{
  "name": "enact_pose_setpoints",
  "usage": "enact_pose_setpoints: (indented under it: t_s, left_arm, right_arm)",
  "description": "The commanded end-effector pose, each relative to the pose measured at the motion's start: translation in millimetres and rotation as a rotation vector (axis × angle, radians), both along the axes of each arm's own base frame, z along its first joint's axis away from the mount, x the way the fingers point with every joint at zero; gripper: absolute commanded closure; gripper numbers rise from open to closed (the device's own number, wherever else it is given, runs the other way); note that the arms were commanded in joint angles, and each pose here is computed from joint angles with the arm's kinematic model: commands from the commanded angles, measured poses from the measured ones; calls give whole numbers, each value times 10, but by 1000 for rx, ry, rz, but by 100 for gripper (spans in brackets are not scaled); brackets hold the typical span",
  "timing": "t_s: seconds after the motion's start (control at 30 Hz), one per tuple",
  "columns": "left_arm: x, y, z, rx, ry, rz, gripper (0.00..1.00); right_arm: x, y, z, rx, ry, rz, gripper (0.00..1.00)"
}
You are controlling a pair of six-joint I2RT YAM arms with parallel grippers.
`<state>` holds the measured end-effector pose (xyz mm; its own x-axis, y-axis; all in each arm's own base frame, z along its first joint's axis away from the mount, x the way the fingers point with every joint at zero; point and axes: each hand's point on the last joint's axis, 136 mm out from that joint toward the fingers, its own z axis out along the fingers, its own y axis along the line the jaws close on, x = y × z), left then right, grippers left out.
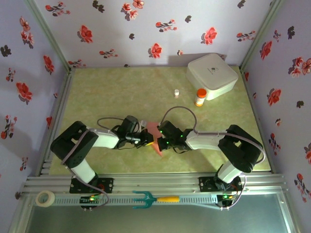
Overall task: Fold a paper plane with a square sheet of paper (pick it up from the middle)
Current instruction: Third fold the triangle at the center of the table.
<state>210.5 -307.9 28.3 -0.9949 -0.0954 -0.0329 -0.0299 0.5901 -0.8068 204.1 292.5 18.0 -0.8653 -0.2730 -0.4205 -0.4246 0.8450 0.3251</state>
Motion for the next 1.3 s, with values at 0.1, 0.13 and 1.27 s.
enact_pose_setpoints:
  t_s: [0.1, 0.13, 1.27]
  left_arm:
    - [-97, 104, -234, 77, 38, -7, 100]
    - [-99, 110, -248, 84, 38, -7, 100]
    - [-86, 160, -300, 115, 32, 6, 100]
  right_arm:
    - [-12, -88, -103, -39, 35, -25, 96]
    - [-11, -84, -102, -38, 36, -24, 96]
    - [-352, 497, 286, 237, 321, -91, 99]
